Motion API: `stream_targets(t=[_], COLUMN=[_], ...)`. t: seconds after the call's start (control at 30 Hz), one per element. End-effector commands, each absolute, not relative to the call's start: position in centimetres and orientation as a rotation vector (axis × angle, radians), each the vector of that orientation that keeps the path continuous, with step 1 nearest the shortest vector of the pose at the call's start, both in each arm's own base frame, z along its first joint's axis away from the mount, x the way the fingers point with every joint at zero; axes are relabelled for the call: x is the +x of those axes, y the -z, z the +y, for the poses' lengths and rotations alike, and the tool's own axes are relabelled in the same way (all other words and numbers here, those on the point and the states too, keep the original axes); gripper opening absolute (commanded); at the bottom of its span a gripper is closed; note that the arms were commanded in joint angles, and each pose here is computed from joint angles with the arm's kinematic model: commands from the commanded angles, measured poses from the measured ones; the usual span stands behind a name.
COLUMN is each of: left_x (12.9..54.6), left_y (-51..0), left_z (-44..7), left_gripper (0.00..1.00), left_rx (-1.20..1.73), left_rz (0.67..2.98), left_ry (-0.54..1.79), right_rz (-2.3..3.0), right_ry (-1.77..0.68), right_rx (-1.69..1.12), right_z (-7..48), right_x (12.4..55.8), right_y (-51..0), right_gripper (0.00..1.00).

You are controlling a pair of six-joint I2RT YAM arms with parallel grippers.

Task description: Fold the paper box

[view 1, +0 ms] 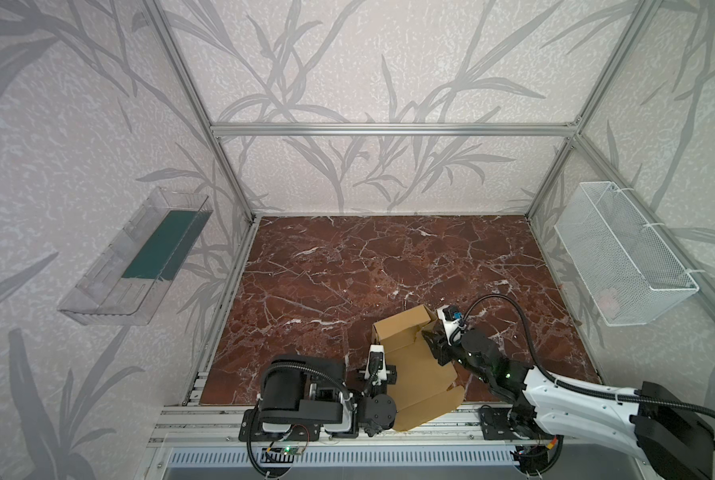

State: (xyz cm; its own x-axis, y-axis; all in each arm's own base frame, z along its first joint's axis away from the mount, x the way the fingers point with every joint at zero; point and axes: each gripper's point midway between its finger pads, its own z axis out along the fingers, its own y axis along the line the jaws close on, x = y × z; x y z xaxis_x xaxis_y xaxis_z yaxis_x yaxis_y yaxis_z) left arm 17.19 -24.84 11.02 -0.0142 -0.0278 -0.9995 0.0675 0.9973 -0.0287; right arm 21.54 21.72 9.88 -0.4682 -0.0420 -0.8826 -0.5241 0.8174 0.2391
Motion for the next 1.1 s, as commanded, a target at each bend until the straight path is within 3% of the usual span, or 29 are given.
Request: stream_targets(t=[0.0, 1.07], left_x=[16.7, 16.5], left_y=[-10.8, -10.5], left_z=[-25.7, -26.0], left_gripper=[0.0, 0.0], left_rx=[0.073, 0.136], left_rz=[1.599, 1.687], left_ry=[0.166, 0.206], right_rz=[1.9, 1.896], right_ry=[-0.609, -0.643], right_rx=[-0.403, -0.476], right_z=[21.8, 21.9], right_x=[22.1, 22.3], right_y=[-11.8, -11.2], right_gripper=[0.43, 0.43])
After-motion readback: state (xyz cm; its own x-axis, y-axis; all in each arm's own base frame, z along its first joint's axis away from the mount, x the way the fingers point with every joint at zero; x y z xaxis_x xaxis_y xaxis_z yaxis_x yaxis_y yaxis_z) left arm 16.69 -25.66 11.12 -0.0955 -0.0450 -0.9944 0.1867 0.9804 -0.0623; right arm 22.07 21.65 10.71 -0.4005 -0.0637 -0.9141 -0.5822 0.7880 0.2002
